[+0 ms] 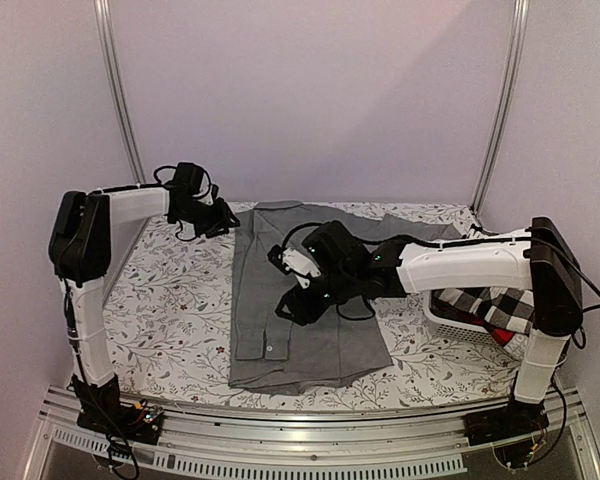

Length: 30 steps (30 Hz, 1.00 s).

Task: Fold and stack the long sleeve shirts
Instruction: Place the sleeve at the center of the board, then move the 1/3-folded shirt to the center of the board.

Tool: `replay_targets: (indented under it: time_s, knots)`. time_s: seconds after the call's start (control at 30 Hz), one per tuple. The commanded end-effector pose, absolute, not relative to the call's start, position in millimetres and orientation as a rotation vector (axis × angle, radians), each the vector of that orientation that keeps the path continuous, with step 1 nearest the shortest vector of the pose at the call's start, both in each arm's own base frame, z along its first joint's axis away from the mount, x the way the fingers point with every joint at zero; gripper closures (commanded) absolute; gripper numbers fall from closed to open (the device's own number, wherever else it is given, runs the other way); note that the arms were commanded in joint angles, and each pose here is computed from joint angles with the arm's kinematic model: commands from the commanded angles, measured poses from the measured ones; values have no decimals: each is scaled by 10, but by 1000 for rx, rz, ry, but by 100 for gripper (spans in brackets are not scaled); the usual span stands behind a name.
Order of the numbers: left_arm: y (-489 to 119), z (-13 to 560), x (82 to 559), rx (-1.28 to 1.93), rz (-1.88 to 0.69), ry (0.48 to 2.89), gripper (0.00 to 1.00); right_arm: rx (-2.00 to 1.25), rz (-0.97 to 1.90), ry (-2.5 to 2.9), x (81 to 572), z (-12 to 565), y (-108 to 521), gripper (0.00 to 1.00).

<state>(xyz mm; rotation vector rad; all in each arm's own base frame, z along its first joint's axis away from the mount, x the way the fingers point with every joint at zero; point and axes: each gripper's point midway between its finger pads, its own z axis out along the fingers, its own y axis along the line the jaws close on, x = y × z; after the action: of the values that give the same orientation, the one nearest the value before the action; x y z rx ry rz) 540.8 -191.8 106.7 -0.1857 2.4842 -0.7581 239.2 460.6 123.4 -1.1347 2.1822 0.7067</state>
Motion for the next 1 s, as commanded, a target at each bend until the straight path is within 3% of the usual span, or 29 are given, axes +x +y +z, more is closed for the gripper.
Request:
replay_targets:
  time_s: [0.0,0.3,0.6,0.77,0.97]
  knots:
    - [-1990,1147,4960,-199,-865,2439,60,-955,655,2220,2701,1433,4328,47]
    - [-2106,655,4090,-171,-853,2585,60,-823,582,2269,2996,1403,4022,45]
    - [-2241,298,3846,-105,-650,2690,61,-730,516,2292,3137,1385,3779,44]
    - [-2080,248,3780,-124,-388,2705,65,-711,501,2296,3149,1380,3728,44]
    - [-2070,208,3659,-132,-397,2717,64,-695,484,2305,3176,1344,3686,44]
